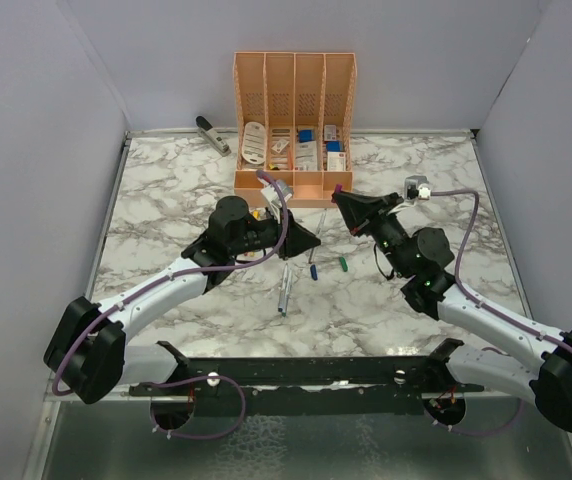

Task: Insert the pens into the pen caps

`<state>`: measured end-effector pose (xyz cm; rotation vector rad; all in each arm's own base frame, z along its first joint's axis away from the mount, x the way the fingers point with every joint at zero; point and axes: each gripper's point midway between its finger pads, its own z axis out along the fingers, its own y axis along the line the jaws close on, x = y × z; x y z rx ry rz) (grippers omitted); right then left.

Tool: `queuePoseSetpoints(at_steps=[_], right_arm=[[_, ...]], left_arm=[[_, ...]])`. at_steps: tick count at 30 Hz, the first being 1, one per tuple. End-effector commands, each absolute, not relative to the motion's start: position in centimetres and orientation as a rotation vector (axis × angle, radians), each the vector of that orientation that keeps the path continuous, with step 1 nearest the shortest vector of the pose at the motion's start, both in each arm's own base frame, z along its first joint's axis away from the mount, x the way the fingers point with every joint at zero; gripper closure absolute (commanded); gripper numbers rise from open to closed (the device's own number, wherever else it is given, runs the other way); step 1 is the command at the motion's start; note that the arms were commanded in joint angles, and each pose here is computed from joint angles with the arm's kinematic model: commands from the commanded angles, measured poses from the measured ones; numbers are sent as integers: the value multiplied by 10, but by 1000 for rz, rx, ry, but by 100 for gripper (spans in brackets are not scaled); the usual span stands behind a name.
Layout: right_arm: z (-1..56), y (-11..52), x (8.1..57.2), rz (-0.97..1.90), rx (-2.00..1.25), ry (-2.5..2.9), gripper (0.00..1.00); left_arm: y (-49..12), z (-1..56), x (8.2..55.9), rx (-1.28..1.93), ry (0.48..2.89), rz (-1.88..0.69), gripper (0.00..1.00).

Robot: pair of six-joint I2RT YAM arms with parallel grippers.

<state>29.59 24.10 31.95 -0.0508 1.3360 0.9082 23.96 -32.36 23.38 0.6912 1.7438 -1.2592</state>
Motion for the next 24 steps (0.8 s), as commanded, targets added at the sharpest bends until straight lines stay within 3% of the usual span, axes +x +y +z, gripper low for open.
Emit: queuePoseSetpoints(at_steps=[1,24], right_arm=[[340,245,283,992,-79,1256,99],[326,256,283,995,-147,1291,99]], left_arm=[[-329,245,231,724,1684,-1310,100],[-330,254,232,721,1658,-1318,100]])
